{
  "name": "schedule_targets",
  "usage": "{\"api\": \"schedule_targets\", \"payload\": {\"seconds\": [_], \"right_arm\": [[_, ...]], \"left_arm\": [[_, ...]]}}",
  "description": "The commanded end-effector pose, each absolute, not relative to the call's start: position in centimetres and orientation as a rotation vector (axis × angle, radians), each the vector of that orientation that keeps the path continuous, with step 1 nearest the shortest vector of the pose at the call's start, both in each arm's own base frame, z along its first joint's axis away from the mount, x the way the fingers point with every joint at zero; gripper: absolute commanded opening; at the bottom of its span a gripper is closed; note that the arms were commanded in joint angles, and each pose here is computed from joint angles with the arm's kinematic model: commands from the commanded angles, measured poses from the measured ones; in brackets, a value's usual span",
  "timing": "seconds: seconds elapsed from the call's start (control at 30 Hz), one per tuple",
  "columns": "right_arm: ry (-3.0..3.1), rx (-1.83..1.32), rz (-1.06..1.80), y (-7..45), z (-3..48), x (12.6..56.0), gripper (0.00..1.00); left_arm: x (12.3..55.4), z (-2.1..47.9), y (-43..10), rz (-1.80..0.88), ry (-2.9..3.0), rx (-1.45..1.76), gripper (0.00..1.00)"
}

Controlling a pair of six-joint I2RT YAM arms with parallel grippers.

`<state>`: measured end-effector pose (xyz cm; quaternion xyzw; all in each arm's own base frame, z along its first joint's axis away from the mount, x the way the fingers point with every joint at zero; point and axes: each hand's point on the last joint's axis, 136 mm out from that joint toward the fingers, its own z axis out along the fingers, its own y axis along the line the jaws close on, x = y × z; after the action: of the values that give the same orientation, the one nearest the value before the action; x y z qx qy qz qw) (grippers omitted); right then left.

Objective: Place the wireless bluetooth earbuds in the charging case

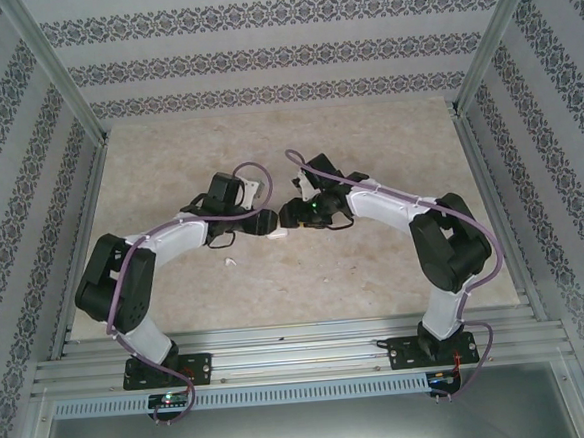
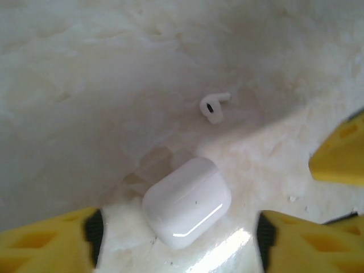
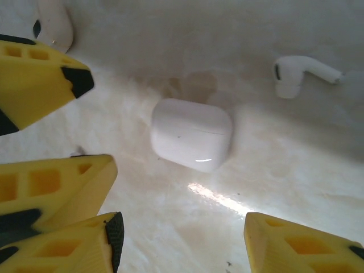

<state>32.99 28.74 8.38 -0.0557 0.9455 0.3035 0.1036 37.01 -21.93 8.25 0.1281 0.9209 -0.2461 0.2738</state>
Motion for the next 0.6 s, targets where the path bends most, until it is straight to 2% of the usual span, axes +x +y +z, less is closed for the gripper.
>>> {"api": "schedule_targets", "payload": {"seconds": [0.0,0.17,0.57], "right_arm": [[2.768,-0.013,0.895,26.9,8.0,33.6,0.59],[2.736,0.066,0.902,24.6,8.1,33.3,0.59],[2.677,0.123,0.923,21.0,8.8,33.3,0.59]], "left_arm": [[36.5,8.3,-22.0,-0.659,2.560,0.093,0.83],[36.1,7.1,-22.5,-0.541,2.625,0.052,0.92],[36.5,4.0,-24.1,-0.261,2.706,0.070,0.91]]}}
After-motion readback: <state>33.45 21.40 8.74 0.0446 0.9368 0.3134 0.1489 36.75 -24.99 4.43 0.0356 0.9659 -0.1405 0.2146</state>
